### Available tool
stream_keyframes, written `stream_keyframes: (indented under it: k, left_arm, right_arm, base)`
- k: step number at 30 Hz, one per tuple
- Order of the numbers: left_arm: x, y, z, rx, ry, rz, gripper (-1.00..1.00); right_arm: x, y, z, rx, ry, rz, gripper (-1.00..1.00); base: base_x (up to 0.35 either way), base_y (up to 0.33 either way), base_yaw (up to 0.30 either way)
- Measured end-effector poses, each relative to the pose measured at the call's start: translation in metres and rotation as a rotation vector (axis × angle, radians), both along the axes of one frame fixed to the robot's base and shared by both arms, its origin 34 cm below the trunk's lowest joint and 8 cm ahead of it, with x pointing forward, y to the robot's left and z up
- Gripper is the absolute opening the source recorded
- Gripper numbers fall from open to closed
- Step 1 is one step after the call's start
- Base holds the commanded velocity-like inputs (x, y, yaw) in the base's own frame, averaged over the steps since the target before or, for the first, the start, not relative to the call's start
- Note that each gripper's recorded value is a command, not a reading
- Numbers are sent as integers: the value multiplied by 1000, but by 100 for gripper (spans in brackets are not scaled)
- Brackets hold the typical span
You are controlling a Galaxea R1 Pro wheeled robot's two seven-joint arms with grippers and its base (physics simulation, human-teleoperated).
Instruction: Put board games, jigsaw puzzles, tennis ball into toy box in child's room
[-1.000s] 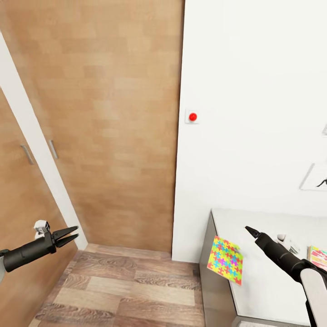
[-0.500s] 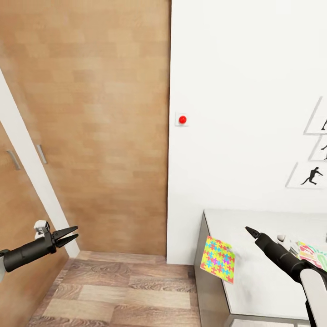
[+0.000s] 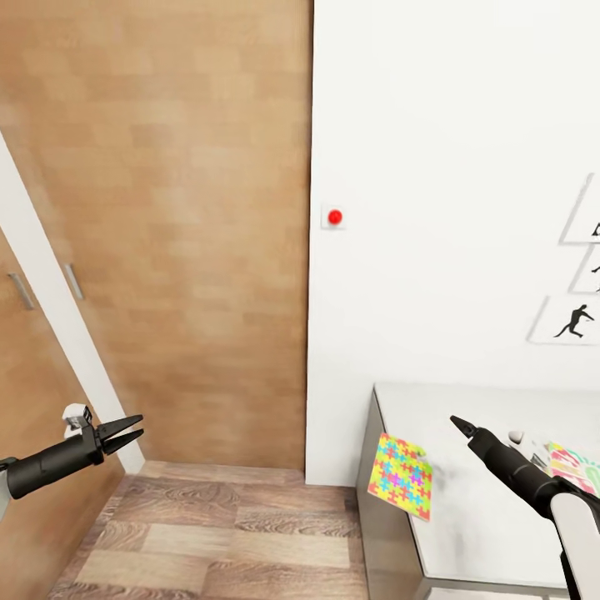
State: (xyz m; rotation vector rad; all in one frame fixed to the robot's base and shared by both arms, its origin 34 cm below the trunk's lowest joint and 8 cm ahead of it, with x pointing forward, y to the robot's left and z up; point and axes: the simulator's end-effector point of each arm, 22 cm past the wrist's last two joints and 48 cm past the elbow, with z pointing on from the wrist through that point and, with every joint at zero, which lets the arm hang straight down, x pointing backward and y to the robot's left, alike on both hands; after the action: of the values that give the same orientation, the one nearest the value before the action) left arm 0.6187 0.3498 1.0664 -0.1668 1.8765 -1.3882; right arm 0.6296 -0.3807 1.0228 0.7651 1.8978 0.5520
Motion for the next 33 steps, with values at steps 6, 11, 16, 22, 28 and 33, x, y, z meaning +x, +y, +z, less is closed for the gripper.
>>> stream_keyframes:
  k: [6, 11, 16, 22, 28, 33]
  left_arm:
    - [2, 0, -5, 0, 0, 0, 100]
    - [4, 0, -9, 0, 0, 0, 100]
    - [6, 0, -13, 0, 0, 0, 100]
    - [7, 0, -19, 0, -1, 0, 100]
    - [9, 0, -25, 0, -1, 0, 100]
    - [11, 0, -30, 0, -1, 0, 100]
  right_arm:
    - [2, 0, -5, 0, 0, -1, 100]
    - [4, -1, -9, -1, -1, -2, 100]
    - [6, 0, -13, -3, -3, -2, 100]
    - [9, 1, -17, -4, -7, 2, 100]
    - [11, 3, -20, 1, -19, 12, 100]
    - [15, 11, -16, 21, -59, 48, 100]
  base:
    - [0, 0, -210]
    - [0, 0, -266]
    - [0, 0, -246]
    - [0, 0, -59]
    - [0, 0, -6]
    - [0, 0, -1]
